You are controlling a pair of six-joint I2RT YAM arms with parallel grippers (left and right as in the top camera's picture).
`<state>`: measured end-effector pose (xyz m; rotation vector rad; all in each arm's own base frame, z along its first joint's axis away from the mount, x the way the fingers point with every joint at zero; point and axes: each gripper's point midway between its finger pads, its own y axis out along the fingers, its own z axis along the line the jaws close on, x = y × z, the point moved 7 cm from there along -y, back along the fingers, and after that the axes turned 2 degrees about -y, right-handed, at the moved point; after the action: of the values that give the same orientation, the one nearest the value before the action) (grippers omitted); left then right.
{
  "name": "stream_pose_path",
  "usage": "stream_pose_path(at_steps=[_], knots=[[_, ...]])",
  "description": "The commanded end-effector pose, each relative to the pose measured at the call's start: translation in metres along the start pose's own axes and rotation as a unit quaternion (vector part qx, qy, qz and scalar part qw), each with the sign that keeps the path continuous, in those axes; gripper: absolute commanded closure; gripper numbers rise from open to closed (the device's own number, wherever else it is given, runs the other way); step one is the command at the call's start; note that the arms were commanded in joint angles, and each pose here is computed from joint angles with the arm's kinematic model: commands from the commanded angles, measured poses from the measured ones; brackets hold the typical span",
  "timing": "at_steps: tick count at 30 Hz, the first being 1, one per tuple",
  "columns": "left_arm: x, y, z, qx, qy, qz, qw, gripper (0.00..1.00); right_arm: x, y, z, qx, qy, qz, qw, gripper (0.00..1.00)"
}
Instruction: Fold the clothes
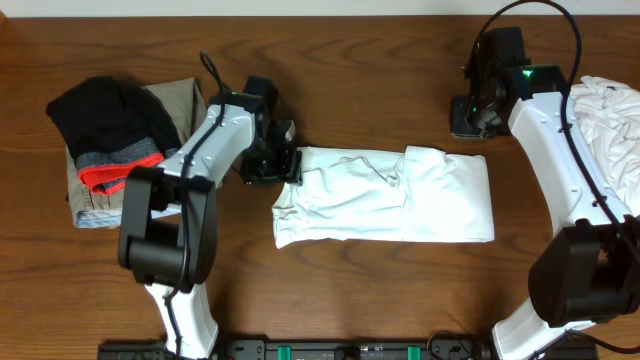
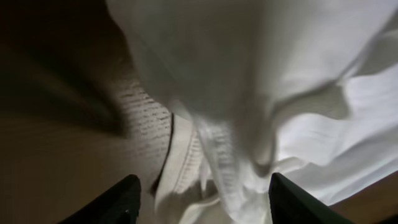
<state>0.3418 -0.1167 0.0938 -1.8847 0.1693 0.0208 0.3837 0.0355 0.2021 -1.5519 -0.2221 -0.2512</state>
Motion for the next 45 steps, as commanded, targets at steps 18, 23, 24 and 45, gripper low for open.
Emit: stream_pose_path(at_steps=[18, 23, 24, 45], knots=[[-0.011, 0.050, -0.001, -0.124, 0.013, 0.103, 0.987, 0.41, -0.003, 0.004, 0.001, -0.005, -0.005, 0.008, 1.000, 0.91], [-0.010, 0.050, 0.006, -0.099, 0.013, 0.102, 0.990, 0.49, -0.003, 0.004, 0.002, -0.003, -0.005, 0.010, 1.000, 0.91], [-0.010, 0.050, 0.008, -0.091, 0.012, 0.101, 0.991, 0.48, -0.003, 0.004, 0.002, -0.003, -0.005, 0.011, 1.000, 0.91], [0.003, 0.052, 0.020, -0.092, -0.012, 0.060, 0.994, 0.31, -0.004, 0.004, 0.002, -0.003, -0.006, 0.012, 1.000, 0.91]])
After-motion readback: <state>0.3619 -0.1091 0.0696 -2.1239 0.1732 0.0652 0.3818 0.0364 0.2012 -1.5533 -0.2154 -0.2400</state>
